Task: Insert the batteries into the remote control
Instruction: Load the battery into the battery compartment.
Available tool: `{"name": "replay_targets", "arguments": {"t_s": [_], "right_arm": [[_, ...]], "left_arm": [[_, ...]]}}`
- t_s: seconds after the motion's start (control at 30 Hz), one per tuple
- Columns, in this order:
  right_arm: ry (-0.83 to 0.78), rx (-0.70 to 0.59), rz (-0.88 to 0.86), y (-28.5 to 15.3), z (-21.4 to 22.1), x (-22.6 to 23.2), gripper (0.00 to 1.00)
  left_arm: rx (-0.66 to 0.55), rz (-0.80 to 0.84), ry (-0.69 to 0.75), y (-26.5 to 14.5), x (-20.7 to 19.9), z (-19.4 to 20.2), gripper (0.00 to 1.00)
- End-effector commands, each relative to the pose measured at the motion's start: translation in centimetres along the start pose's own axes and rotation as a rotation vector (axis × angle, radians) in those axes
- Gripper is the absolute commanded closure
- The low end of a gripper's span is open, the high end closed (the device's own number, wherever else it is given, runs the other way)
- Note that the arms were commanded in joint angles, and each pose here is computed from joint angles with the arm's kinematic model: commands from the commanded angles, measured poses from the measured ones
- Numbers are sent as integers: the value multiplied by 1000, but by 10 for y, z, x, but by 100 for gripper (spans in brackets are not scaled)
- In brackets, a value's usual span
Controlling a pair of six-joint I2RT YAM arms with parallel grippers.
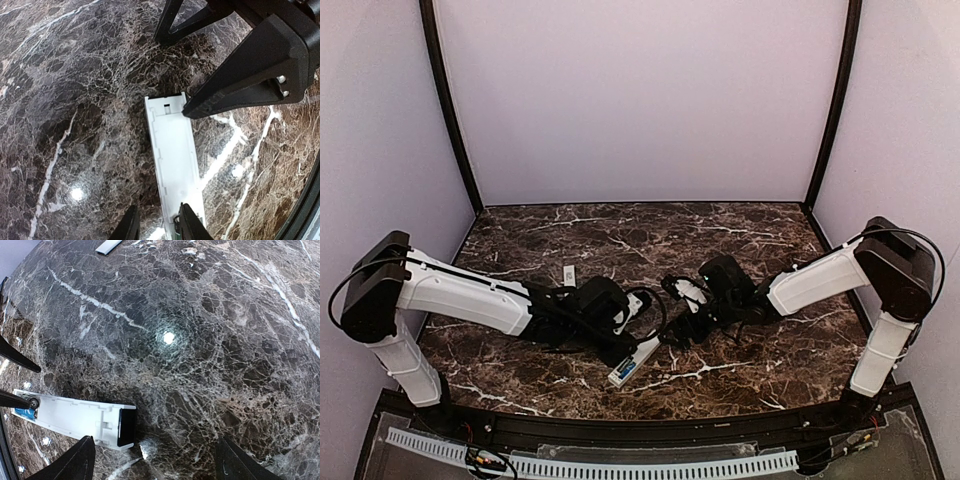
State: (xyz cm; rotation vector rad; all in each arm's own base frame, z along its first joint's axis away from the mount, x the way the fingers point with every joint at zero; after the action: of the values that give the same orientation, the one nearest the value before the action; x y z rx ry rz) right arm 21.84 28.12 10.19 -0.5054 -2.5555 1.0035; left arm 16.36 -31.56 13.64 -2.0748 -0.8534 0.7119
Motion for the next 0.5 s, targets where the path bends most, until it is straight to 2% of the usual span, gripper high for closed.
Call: {"name": "replay_targets", "arguments": {"t_s": [0.0,0.47], "right_arm": [[-4,-1,7,2,-2,1,19],[-4,4,13,2,-1,0,19]], "left_arm": [[43,-31,-6,1,3,6,72],[84,-38,-6,-1,8,17,75]]}}
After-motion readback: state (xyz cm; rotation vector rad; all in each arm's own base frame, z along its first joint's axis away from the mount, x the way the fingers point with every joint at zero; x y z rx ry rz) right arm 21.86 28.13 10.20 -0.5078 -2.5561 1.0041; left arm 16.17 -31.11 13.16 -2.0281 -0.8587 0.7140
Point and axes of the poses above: each gripper's point midway between its finger pads, its own y axis out along the fingers, its own x axis along the line the jaws close on, z = x × y, the point moved 10 cm from there along -y, back along the fingers, and after that the axes turned 10 degrees about -y, right-handed, at the moved point
